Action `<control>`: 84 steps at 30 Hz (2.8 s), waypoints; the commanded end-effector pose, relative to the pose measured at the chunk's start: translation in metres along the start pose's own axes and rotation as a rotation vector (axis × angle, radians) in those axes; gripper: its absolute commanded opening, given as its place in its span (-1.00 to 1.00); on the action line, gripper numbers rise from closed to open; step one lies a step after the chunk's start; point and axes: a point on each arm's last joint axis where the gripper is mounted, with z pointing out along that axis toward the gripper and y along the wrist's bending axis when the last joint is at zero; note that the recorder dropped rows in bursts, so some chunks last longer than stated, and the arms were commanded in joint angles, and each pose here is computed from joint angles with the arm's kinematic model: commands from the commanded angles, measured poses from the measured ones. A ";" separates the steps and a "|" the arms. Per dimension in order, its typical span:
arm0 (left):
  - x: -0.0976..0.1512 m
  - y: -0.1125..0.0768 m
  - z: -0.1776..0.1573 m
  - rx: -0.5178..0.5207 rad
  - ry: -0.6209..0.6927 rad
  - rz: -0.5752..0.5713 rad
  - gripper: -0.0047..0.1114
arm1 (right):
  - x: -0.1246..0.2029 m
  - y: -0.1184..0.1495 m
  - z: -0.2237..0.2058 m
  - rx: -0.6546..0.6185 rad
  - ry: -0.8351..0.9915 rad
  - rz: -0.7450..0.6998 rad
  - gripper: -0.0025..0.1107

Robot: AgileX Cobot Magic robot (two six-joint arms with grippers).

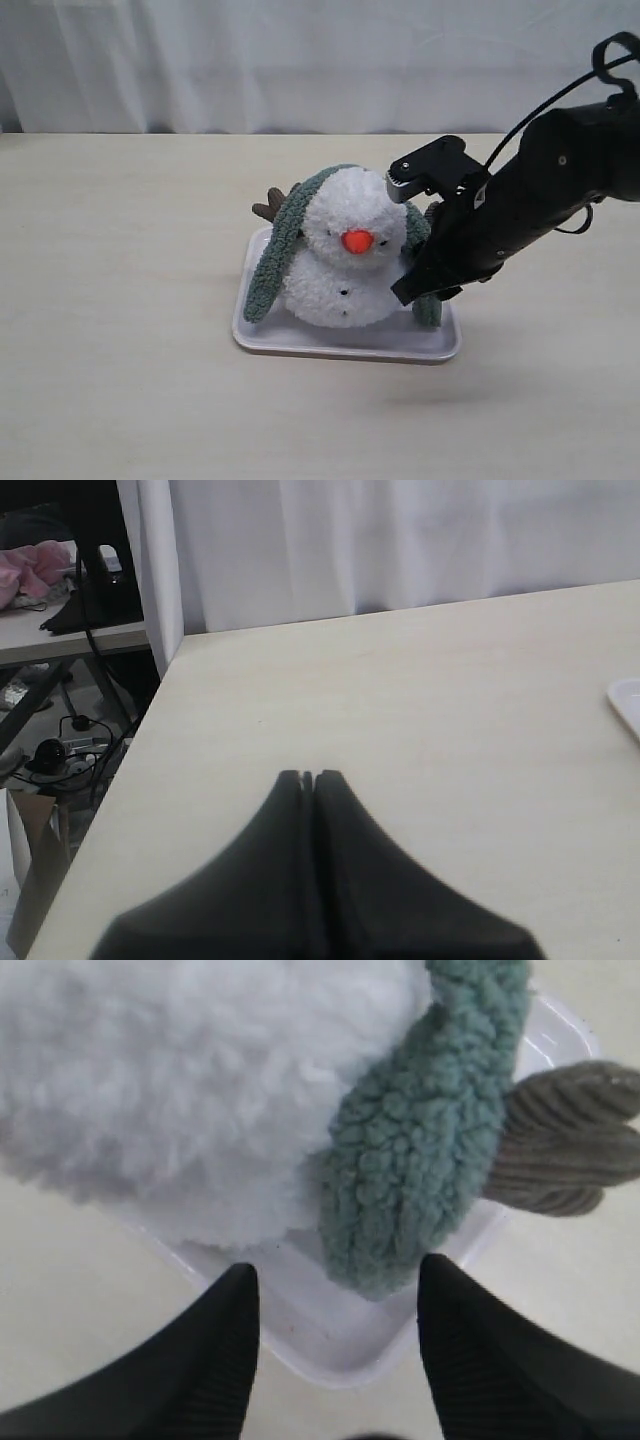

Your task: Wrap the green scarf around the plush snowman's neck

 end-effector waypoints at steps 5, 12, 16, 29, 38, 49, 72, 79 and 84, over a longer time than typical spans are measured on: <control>0.000 0.000 0.000 0.005 -0.007 -0.002 -0.92 | 0.002 -0.003 0.031 0.013 -0.016 0.042 -0.15; 0.000 0.000 0.000 0.005 -0.007 -0.002 -0.92 | 0.004 -0.001 0.021 0.006 0.001 0.058 -0.88; 0.000 0.000 0.000 0.005 -0.007 -0.002 -0.92 | 0.005 0.003 0.010 -0.031 0.014 0.105 -0.88; 0.000 0.000 0.000 0.005 -0.007 -0.002 -0.92 | 0.012 0.024 0.001 -0.266 0.129 0.145 -0.88; 0.000 0.000 0.000 0.005 -0.007 -0.002 -0.92 | 0.008 0.022 0.002 -0.243 0.076 0.090 -0.79; 0.000 0.000 0.000 0.005 -0.007 -0.002 -0.92 | 0.008 0.031 -0.011 -0.341 0.081 0.166 -0.02; 0.000 0.000 0.000 0.005 -0.007 -0.002 -0.92 | -0.047 0.119 -0.070 -0.179 -0.468 -0.205 -0.20; 0.000 0.000 0.000 0.005 -0.007 -0.002 -0.92 | -0.108 0.097 -0.108 0.640 -0.390 -0.133 -0.20; 0.000 0.000 0.000 0.005 -0.007 -0.002 -0.92 | -0.129 0.087 -0.082 0.188 -0.039 0.030 -0.20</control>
